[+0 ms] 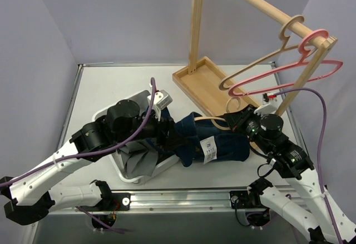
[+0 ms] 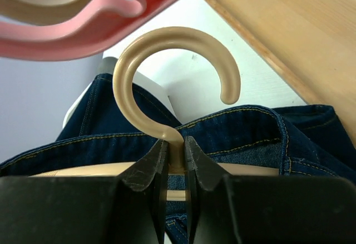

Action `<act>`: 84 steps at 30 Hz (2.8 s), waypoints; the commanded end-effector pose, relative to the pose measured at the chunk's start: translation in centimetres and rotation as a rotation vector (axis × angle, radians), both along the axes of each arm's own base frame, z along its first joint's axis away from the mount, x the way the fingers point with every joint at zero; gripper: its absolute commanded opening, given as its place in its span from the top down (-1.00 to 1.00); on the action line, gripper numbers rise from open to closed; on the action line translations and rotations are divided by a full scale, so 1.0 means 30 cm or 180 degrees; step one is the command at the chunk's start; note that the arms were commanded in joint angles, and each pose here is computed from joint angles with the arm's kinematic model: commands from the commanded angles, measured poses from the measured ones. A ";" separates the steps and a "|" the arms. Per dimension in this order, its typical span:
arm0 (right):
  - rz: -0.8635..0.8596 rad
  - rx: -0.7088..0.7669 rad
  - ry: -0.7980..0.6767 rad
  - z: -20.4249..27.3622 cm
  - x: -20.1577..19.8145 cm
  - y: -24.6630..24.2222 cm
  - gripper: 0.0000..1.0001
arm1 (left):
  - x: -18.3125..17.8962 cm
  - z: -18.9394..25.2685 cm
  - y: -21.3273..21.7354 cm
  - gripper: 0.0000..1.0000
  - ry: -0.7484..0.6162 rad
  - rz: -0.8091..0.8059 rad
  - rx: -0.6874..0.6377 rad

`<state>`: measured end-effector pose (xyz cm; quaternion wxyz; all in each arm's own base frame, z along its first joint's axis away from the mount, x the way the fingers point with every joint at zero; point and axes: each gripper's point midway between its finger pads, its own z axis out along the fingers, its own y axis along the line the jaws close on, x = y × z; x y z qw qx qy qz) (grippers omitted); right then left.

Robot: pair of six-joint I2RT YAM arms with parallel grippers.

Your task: Remove the skirt from the hanger

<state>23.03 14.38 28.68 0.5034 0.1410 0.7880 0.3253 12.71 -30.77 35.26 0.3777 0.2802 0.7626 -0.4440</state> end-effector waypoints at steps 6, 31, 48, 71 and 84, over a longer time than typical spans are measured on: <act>-0.0484 0.0192 -0.0162 0.119 -0.029 -0.106 1.00 | 0.001 -0.089 0.091 -0.50 -0.0059 0.0204 0.0264; -0.1547 0.0114 -0.0227 0.123 -0.215 -0.432 1.00 | 0.129 -0.161 0.210 0.95 -0.0108 0.1050 0.0762; -0.1668 0.0499 -0.0380 0.115 -0.300 -0.497 1.00 | 0.084 -0.115 0.156 0.95 -0.0109 0.0688 0.0499; -0.0462 0.1133 -0.1212 0.624 -0.218 -0.212 1.00 | 0.186 0.208 0.033 0.95 -0.0721 0.0549 0.0353; -0.0780 0.0764 -0.1156 0.614 -0.285 -0.339 1.00 | 0.291 0.952 0.468 0.95 -0.2672 0.2236 -0.0410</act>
